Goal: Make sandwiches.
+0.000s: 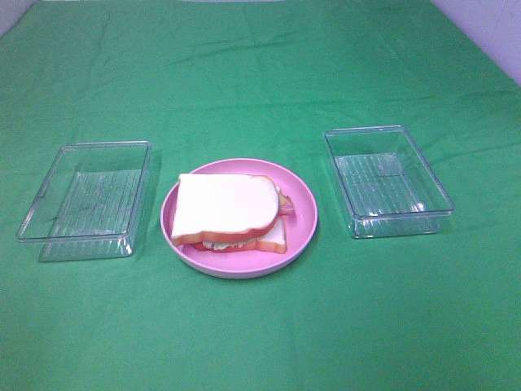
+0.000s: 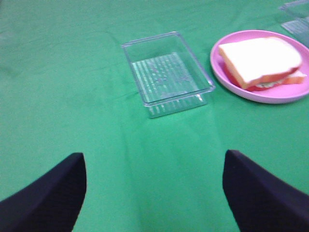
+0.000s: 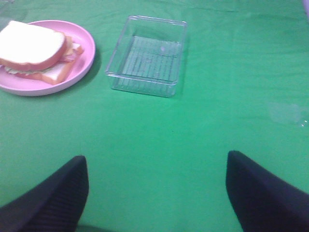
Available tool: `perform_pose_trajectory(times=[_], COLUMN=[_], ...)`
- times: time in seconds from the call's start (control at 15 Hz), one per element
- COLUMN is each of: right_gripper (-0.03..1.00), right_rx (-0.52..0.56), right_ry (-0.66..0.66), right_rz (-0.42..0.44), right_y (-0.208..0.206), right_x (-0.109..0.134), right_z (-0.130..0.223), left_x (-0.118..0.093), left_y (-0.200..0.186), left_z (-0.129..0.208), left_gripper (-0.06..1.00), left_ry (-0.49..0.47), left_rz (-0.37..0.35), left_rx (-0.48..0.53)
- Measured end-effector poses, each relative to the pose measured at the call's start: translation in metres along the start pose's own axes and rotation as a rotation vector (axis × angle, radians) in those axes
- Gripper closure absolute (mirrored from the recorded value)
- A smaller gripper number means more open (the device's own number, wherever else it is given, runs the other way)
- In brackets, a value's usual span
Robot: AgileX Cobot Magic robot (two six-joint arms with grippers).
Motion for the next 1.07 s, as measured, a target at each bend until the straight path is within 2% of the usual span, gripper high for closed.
perform_pose_trajectory(times=[0.07, 0.27, 0.47, 0.73, 1.07], right_gripper=[0.22, 0.22, 0.22, 0.22, 0.22], right_rx=[0.006, -0.012, -0.011, -0.003, -0.002], right_ry=[0.023, 0.040, 0.043, 0.077, 0.081], right_rz=[0.033, 0.063, 0.059, 0.107, 0.113], right_y=[0.0003, -0.0020, -0.0014, -0.0009, -0.0008], right_x=[-0.0006, -0.0002, 0.0003, -0.0004, -0.0005], right_z=[-0.0001, 0.0008, 0.0013, 0.0011, 0.0011], left_x=[0.0004, 0.0034, 0.0046, 0.0050, 0.0050], left_y=[0.0000, -0.0005, -0.0008, -0.0009, -0.0009], left_z=[0.0000, -0.0001, -0.0001, -0.0001, -0.0001], left_gripper=[0.20, 0.20, 0.20, 0.20, 0.20], left_ry=[-0.009, -0.072, -0.098, -0.106, -0.106], left_rz=[-0.018, -0.144, -0.196, -0.213, -0.213], left_rx=[-0.002, -0.016, -0.022, -0.024, -0.024])
Point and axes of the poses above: a point on each arm's last joint axis where the gripper is mounted, y pointing out along that axis toward the gripper, x along the wrist's bending axis when the last joint is at zero, z = x × y, the point moved 3 cm from there along y, pointing out along that axis toward the gripper, and after that the axes turned 7 degrees about -y, right-handed, at the moved point
